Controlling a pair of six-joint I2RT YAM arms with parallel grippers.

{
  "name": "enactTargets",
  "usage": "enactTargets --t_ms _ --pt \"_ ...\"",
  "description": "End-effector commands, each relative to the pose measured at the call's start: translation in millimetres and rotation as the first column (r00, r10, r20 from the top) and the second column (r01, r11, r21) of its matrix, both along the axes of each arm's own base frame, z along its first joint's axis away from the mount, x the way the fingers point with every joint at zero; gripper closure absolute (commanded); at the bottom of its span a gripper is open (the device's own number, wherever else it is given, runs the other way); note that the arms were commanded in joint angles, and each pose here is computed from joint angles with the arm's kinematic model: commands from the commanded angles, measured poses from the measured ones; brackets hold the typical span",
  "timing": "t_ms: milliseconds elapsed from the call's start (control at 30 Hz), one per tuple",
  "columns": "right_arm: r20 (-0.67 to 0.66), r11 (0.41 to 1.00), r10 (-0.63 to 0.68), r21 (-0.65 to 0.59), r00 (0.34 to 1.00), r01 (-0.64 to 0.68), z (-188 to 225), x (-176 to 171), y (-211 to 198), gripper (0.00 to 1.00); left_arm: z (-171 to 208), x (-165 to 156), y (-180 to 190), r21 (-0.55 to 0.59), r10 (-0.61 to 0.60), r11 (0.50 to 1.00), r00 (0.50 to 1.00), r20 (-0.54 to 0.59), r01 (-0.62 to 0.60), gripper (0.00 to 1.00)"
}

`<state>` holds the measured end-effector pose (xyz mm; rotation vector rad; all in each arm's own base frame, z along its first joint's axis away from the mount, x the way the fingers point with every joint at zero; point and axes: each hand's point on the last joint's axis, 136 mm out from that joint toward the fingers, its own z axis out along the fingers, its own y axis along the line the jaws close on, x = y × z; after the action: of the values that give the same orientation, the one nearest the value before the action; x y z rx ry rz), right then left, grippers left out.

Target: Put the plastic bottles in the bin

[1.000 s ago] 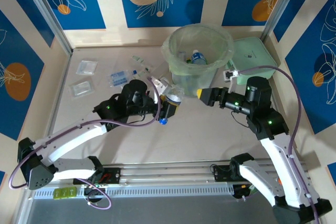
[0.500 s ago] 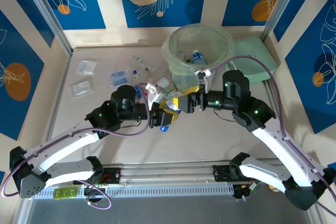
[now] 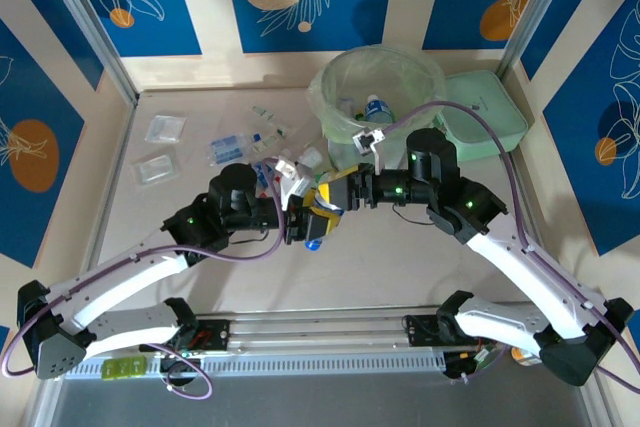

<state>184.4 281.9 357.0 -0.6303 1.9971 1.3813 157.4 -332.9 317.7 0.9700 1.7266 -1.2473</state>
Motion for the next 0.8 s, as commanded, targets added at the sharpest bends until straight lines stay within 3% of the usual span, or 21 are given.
enactTargets --t_ms 0,67,267,533,633,767 --pt "0.014 0.999 0.03 0.04 0.999 -0.031 10 -8 1 0.4 7 4 0 -0.017 0.021 1.0 1.0 -0.001 -0.021 0.51" --pt "0.017 0.999 0.023 0.039 1.0 -0.023 11 -7 0 0.42 10 3 1 -0.021 0.021 1.0 1.0 0.002 -0.021 0.48" --pt "0.013 0.998 -0.023 0.064 1.0 0.022 19 2 -9 0.46 18 3 4 -0.019 0.031 0.999 1.0 0.006 -0.03 0.23" --pt "-0.022 0.984 -0.163 0.065 0.986 0.164 22 31 -36 0.47 36 16 39 0.046 0.192 0.979 0.972 0.137 -0.2 0.08" --pt "-0.027 0.962 -0.269 0.041 0.963 0.27 26 52 -57 0.47 55 17 61 0.027 0.257 0.963 0.94 0.225 -0.27 0.08" --pt "-0.03 0.903 -0.426 0.036 0.904 0.427 44 93 -96 0.48 64 35 100 0.042 0.418 0.886 0.836 0.355 -0.461 0.09"
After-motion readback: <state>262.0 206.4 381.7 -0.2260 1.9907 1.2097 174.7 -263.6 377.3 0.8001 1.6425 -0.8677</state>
